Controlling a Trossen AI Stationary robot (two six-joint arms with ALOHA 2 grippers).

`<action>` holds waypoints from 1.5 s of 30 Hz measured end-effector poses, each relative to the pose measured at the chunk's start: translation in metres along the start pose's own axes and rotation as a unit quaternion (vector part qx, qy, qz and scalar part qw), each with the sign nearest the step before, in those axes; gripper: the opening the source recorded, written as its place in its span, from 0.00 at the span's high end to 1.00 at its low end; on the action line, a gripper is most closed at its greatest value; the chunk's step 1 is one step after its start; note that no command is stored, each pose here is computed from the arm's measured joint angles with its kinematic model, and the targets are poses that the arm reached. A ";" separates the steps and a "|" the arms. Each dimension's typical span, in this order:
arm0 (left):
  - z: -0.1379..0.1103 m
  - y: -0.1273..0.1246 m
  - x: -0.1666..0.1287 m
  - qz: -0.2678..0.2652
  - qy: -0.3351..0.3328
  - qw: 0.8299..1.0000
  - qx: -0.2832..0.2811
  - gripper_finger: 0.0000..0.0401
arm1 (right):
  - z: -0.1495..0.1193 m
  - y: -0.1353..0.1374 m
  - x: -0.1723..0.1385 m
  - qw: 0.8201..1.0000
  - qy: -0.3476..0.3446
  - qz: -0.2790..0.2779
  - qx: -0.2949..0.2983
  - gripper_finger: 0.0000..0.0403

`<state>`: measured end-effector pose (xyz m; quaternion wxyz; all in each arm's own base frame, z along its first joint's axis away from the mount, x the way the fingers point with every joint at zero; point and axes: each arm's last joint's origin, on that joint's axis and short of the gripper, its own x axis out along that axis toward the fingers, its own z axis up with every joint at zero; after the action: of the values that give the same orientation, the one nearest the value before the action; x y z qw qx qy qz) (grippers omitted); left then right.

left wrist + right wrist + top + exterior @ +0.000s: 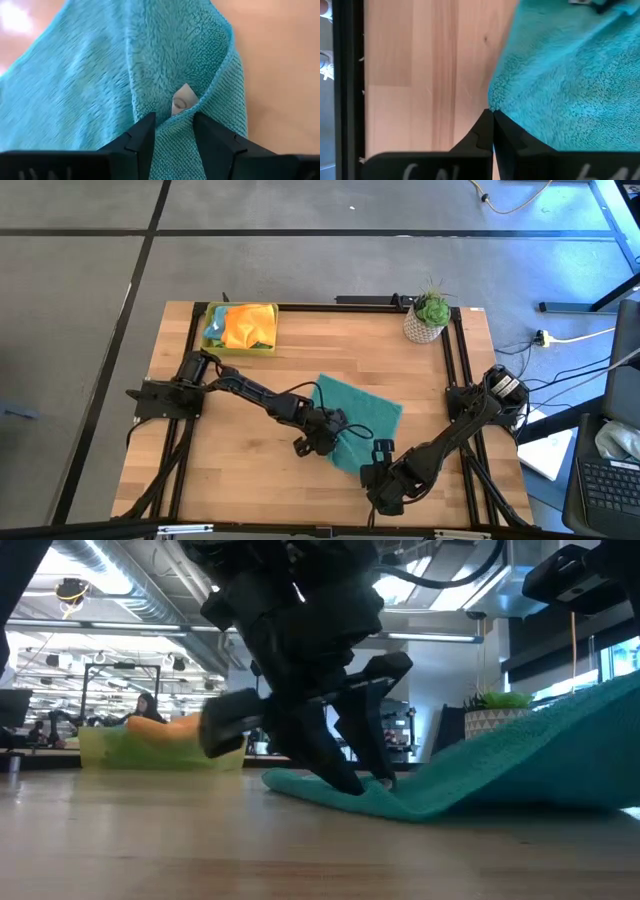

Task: Fold microfiber towels
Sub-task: Fold the blue towel

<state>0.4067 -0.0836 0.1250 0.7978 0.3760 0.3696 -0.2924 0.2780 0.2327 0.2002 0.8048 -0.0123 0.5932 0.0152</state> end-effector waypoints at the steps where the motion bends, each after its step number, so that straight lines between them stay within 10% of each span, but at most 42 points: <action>1: -0.001 0.001 0.000 0.009 0.012 1.000 0.000 0.67 | 0.000 0.000 0.000 1.000 0.002 -0.002 0.001 0.99; 15: -0.014 -0.018 -0.035 -0.046 0.174 0.978 -0.103 0.68 | -0.003 -0.007 0.000 0.998 0.002 -0.052 0.022 0.99; 25: -0.003 -0.013 -0.075 0.007 0.187 0.972 -0.144 0.68 | 0.000 -0.013 0.001 0.998 0.003 -0.060 0.026 0.99; 45: 0.009 -0.049 -0.086 -0.117 0.210 0.940 -0.244 0.69 | 0.001 -0.015 0.001 0.997 -0.004 -0.069 0.028 0.99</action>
<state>0.3256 -0.1012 0.1802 0.7295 0.1771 0.6301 -0.1986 0.2803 0.2181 0.1996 0.8064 -0.0301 0.5879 -0.0568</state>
